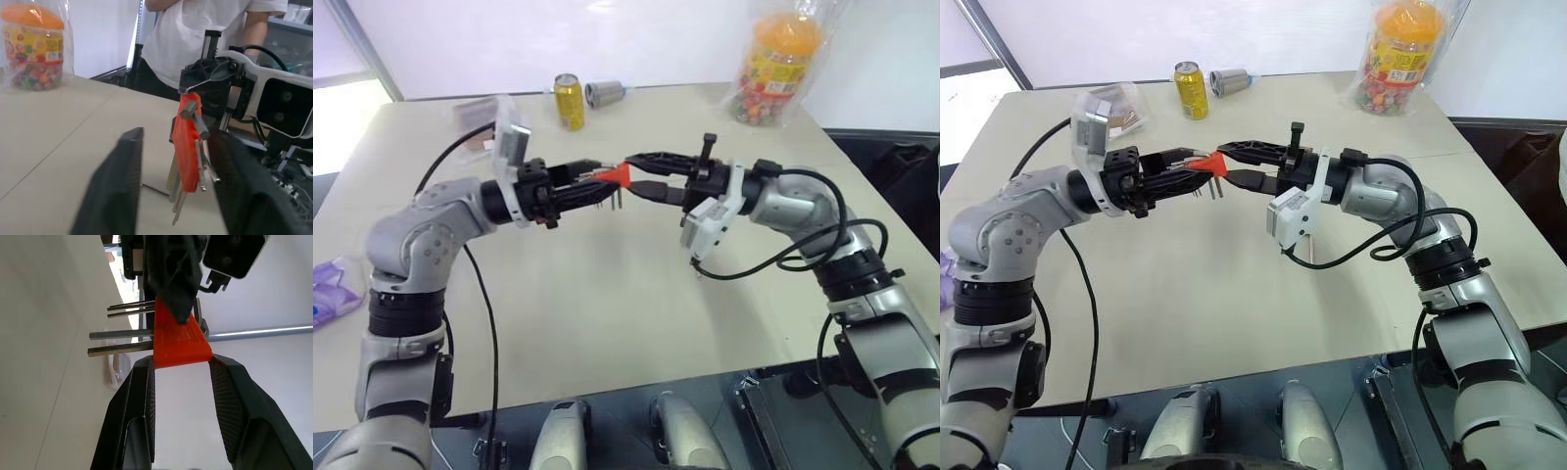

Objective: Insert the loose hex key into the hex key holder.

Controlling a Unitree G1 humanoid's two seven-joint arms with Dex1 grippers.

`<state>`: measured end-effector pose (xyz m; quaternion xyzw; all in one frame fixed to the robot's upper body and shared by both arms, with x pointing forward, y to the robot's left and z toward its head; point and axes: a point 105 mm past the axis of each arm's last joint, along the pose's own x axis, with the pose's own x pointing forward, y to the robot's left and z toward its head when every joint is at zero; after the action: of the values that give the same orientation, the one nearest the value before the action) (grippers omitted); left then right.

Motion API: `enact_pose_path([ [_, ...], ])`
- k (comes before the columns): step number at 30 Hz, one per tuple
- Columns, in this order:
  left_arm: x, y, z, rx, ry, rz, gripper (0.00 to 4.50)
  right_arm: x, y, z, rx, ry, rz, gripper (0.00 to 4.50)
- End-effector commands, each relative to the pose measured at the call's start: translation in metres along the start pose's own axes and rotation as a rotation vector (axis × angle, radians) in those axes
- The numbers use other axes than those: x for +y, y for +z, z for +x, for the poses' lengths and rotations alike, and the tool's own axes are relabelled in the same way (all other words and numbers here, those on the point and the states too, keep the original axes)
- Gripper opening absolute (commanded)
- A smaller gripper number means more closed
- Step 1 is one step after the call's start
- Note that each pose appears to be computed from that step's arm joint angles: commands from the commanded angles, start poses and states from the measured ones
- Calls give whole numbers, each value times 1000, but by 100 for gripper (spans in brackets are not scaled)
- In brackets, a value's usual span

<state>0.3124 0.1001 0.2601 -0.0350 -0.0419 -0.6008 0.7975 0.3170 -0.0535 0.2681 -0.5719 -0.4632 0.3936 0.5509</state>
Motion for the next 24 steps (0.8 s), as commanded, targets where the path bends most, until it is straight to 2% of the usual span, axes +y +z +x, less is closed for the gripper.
enact_pose_path([
  [1, -2, 8, 2, -19, -7, 38, 2, -17, 7, -1, -24, -61, -19, 106],
  [15, -3, 8, 6, -17, -6, 48, 2, -15, 7, -1, -13, -50, 30, 106],
  [16, -3, 8, 6, -17, -6, 48, 0, -15, 8, -1, -14, -49, 32, 208],
  [18, -3, 7, 6, -17, -6, 49, 0, -14, 8, -1, -16, -47, 33, 283],
  [21, -4, 7, 6, -17, -7, 49, 0, -14, 10, -1, -19, -43, 29, 441],
  [24, -3, 6, 6, -15, -4, 54, 0, -6, 5, -4, 8, 3, 59, 446],
])
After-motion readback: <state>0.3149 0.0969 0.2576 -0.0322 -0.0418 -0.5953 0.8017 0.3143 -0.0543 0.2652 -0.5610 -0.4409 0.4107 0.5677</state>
